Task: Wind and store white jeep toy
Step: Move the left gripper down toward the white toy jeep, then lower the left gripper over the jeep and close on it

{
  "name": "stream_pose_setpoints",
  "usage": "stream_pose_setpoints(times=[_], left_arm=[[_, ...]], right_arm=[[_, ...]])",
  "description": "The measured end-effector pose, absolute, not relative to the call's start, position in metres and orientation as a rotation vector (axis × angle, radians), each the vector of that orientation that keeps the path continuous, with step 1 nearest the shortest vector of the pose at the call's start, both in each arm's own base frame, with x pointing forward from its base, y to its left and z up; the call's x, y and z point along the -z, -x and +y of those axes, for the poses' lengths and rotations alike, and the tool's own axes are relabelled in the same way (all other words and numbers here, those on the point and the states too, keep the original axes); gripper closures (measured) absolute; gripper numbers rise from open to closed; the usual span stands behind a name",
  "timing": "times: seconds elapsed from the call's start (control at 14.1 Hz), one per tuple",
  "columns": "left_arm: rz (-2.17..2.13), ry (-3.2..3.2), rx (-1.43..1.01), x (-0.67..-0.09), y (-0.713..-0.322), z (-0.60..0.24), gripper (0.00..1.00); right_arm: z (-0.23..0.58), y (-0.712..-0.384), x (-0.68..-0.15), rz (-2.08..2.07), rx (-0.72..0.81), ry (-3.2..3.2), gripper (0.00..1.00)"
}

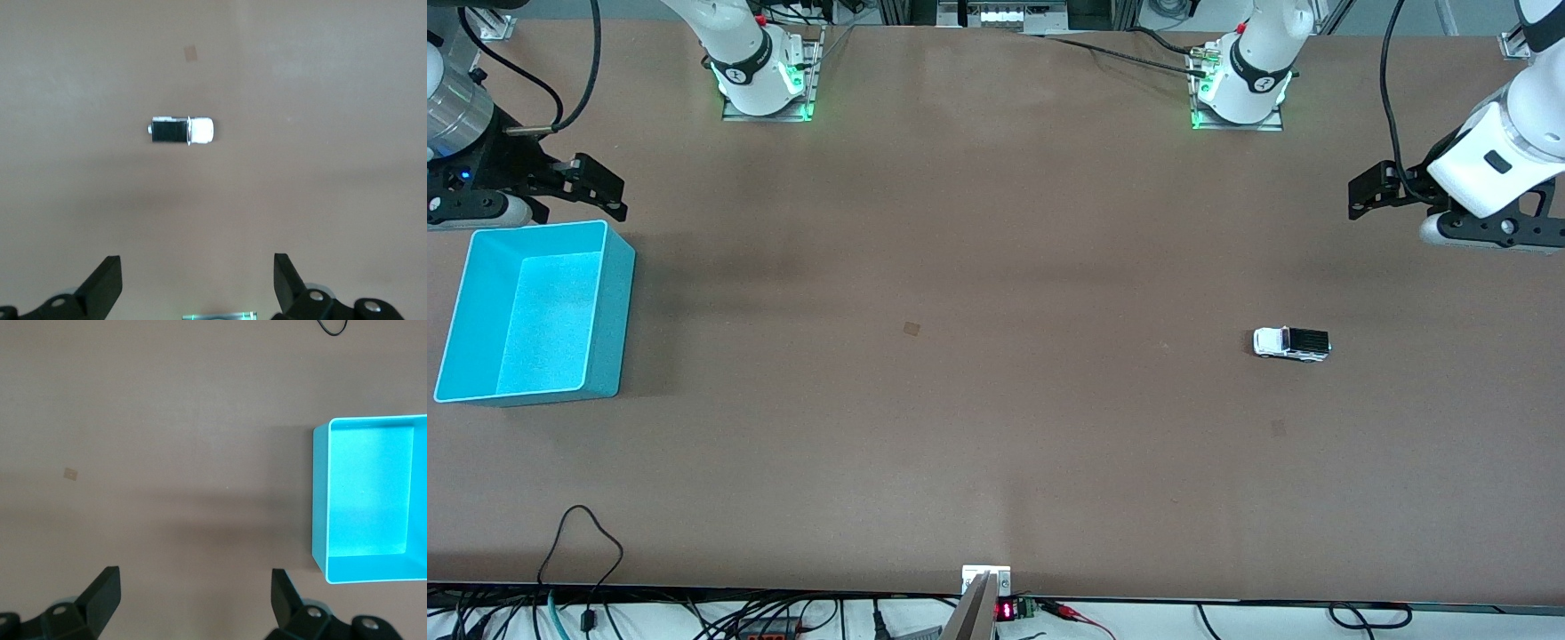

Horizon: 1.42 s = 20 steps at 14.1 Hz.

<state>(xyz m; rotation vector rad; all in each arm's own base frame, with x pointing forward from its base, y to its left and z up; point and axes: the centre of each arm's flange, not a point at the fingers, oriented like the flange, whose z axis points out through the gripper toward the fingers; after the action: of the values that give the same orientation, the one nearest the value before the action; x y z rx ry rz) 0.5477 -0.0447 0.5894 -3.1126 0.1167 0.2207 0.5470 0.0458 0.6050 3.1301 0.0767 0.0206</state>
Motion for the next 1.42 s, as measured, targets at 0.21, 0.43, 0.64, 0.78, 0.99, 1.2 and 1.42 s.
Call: stream_pose_setpoints(times=[0.21, 0.43, 0.64, 0.78, 0.99, 1.2, 1.42], left_arm=[[0.125, 3.09, -0.4, -0.574, -0.539, -0.047, 0.0], [0.154, 3.066, -0.531, -0.561, -0.534, -0.053, 0.0], [0.317, 3.063, -0.575, -0.546, -0.542, -0.047, 0.0], [0.464, 3.04, -0.568, -0.533, -0.551, -0.043, 0.0], [0.728, 2.979, -0.537, -0.511, -0.567, -0.038, 0.0], [1.0, 2.91, -0.528, -0.477, -0.573, -0.037, 0.0], [1.302, 2.828, -0.495, -0.439, -0.573, -0.028, 0.0]], right_arm=[[0.046, -0.547, -0.605, 0.077, -0.021, -3.13, 0.0], [0.046, -0.547, -0.605, 0.077, -0.021, -3.13, 0.0], [0.046, -0.547, -0.605, 0.077, -0.021, -3.13, 0.0], [0.046, -0.547, -0.605, 0.077, -0.021, -3.13, 0.0], [0.046, -0.547, -0.605, 0.077, -0.021, -3.13, 0.0], [0.046, -0.547, -0.605, 0.077, -0.021, -3.13, 0.0], [0.046, -0.547, -0.605, 0.077, -0.021, -3.13, 0.0]])
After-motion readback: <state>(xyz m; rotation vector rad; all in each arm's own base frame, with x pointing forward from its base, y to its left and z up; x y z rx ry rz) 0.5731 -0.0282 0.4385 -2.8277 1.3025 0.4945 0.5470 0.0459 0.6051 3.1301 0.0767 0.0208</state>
